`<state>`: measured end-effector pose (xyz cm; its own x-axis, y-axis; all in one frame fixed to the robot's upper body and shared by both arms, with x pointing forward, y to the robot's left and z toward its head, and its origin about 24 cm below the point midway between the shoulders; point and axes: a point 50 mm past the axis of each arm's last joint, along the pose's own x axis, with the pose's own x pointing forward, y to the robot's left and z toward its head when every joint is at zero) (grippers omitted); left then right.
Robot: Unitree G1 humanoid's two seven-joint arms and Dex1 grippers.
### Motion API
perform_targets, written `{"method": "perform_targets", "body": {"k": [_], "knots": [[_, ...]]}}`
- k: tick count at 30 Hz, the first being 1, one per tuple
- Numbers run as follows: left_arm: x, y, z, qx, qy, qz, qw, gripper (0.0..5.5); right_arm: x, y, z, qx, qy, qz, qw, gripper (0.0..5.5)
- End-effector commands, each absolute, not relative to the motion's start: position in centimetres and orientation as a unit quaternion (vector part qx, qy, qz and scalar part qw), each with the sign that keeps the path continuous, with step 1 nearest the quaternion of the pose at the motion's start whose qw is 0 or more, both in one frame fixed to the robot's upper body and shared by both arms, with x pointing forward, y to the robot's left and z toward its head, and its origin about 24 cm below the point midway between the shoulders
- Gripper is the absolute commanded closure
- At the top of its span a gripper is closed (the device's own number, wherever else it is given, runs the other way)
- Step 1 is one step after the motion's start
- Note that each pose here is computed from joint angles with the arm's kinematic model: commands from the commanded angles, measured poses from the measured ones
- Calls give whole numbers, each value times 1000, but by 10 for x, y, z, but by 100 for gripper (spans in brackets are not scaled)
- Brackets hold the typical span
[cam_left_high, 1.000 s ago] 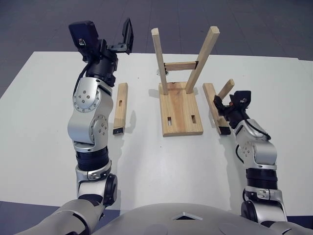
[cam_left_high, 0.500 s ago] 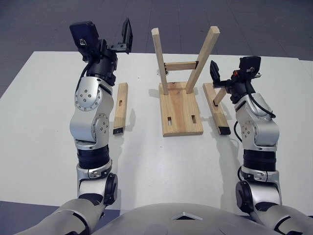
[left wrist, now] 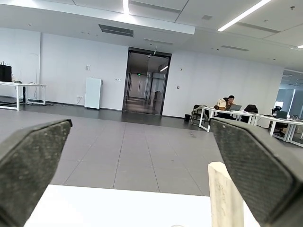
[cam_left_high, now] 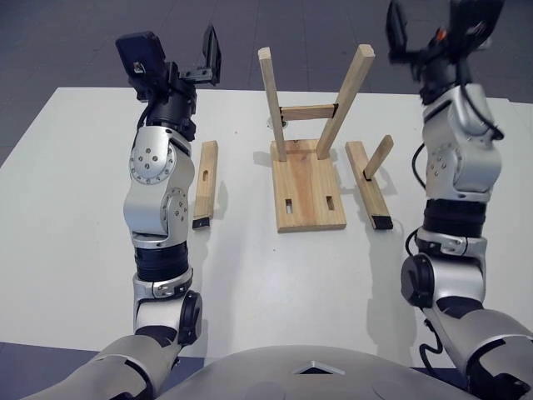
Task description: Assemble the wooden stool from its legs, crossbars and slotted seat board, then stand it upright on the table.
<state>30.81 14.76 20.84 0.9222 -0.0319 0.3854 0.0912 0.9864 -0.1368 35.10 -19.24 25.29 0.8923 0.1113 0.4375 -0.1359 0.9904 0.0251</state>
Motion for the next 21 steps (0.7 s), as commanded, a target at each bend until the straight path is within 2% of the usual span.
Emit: {"method": "perform_targets", "body": {"k": [1, 2, 6, 8, 10, 17, 19, 21], "knots": [[309, 146, 208, -76, -197, -25, 977, 10, 356, -194, 227, 42, -186, 61, 980, 12], [309, 146, 208, -77, -196, -25, 977, 10, 355, -196, 208, 39, -163, 44, 985, 12], [309, 146, 206, -80, -192, -28, 978, 10, 333, -197, 84, 5, 27, -15, 1000, 12], [309, 147, 206, -80, -188, -29, 978, 10, 325, -193, 61, -12, 61, -14, 998, 12], [310, 147, 204, -77, -184, -32, 979, 10, 328, -195, 61, -21, 52, -20, 998, 12], [312, 146, 205, -73, -184, -36, 979, 10, 345, -203, 104, -12, -29, -24, 999, 12], [312, 146, 205, -73, -184, -37, 979, 10, 342, -204, 122, -10, -59, -22, 998, 12], [311, 147, 204, -72, -184, -37, 980, 10, 334, -204, 157, 14, -112, -19, 993, 12]]}}
